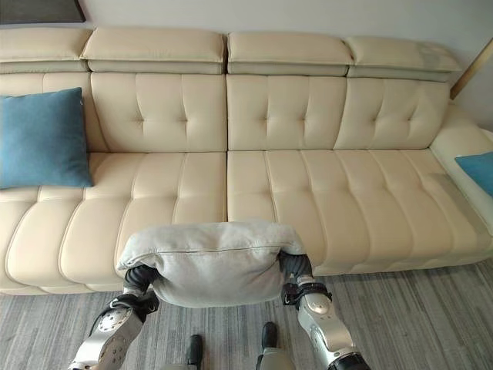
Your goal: Pick up all the scattered cushions and arrange them neatly on the sofa.
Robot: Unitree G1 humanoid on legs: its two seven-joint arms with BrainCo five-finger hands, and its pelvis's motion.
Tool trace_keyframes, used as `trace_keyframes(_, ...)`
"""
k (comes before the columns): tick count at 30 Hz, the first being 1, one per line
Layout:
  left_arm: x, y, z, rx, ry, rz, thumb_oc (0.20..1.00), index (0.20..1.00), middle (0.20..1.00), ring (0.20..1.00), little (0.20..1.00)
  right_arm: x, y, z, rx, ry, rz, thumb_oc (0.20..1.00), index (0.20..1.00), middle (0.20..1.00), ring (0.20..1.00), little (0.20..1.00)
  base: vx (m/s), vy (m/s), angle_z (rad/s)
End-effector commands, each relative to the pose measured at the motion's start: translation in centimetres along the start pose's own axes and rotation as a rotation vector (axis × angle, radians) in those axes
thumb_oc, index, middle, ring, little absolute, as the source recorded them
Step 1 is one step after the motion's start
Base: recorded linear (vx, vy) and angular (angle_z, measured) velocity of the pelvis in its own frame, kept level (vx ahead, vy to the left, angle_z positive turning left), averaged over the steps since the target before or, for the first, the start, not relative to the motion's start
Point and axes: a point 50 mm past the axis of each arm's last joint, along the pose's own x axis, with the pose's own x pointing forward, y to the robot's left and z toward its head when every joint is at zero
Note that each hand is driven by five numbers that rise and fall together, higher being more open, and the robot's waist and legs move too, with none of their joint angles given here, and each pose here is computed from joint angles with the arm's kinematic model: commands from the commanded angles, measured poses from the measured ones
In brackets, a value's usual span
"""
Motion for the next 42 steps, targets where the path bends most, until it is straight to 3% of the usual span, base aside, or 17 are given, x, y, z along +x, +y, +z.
trace_keyframes(1,0.5,-5.3,4.3,-0.065,-0.209,-0.21,0.2,0.2,0.2,0.2,0.2,0.9,3.4,5.3,0.013,-0.243,0.156,0.2,0.2,0.2,0.2,0.2,0.19,-0.079,0.01)
trace_keyframes(4,0.5,-7.6,4.3,-0.103,-0.202,-0.275,0.2,0.2,0.2,0.2,0.2,0.5,1.8,4.4,0.025,-0.229,0.078,0.2,0.2,0.2,0.2,0.2,0.4,-0.266,0.68)
trace_keyframes(14,0.4,-7.5,4.0,-0.124,-0.185,-0.273,0.2,0.2,0.2,0.2,0.2,0.4,0.5,4.9,-0.027,-0.242,0.062,0.2,0.2,0.2,0.2,0.2,0.18,-0.111,0.32)
trace_keyframes(42,0.6,-4.3,5.4,0.012,-0.255,-0.206,0.2,0.2,0.2,0.2,0.2,0.3,2.1,4.0,0.021,-0.208,0.084,0.2,0.2,0.2,0.2,0.2,0.15,0.104,-0.19)
